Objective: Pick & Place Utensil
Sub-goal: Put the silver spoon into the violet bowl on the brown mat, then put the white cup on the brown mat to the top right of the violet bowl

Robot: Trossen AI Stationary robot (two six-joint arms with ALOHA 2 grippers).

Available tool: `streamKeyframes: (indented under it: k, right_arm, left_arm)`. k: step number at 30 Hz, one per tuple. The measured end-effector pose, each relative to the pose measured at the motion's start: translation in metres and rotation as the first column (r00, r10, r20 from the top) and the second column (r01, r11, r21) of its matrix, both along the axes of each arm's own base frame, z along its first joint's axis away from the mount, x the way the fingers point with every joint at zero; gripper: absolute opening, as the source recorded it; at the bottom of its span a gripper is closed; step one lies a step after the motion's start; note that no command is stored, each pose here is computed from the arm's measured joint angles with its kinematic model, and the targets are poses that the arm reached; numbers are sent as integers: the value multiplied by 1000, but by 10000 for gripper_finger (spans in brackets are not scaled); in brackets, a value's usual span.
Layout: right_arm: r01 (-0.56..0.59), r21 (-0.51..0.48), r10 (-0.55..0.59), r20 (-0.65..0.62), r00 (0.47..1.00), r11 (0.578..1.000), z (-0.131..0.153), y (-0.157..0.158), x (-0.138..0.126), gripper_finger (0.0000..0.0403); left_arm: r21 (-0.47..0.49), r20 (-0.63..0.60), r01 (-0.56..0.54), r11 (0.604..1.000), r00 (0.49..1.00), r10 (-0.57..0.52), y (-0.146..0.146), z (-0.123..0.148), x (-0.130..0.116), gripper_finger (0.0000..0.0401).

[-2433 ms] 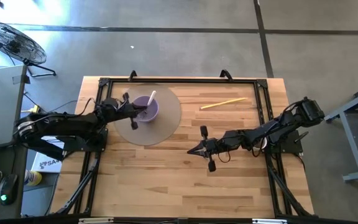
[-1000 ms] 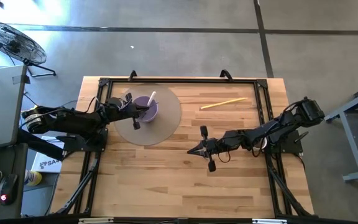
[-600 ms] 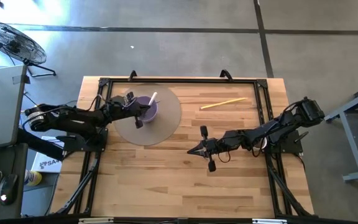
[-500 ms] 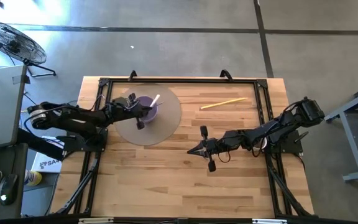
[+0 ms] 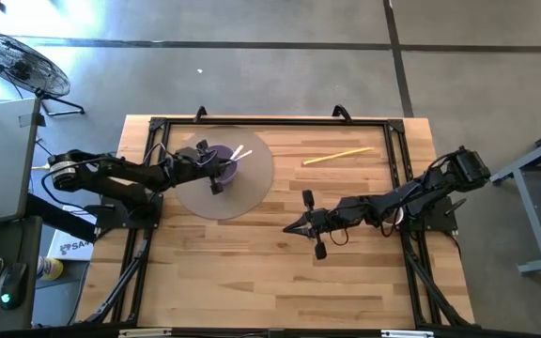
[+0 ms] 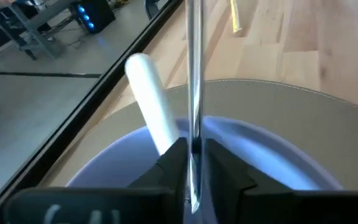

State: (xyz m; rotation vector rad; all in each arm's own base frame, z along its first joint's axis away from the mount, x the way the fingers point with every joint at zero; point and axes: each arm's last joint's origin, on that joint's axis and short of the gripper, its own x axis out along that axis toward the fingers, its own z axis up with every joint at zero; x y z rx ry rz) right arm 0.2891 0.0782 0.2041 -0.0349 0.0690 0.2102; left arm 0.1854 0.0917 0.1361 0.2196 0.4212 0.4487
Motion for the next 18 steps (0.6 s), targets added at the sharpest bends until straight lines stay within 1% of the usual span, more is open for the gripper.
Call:
streamKeyframes:
  k: [4,7,11,15,18]
  right_arm:
    - [0,0,0,0,1000,1000,0,0,0,4]
    - [0,0,0,0,1000,1000,0,0,0,4]
    - [0,0,0,-1,1000,1000,0,0,0,4]
    - [0,1,0,-1,1000,1000,0,0,0,4]
    - [6,38,-6,-9,1000,999,0,0,0,4]
  left_arm:
    - [-15,7,-1,1000,1000,2,0,0,0,86]
    - [-13,11,-1,1000,1000,1,0,0,0,101]
    - [-5,30,-1,1000,1000,1,0,3,1,106]
    - [12,79,10,1000,997,-11,-1,12,-1,106]
    - [40,140,15,999,990,-21,-3,24,-4,107]
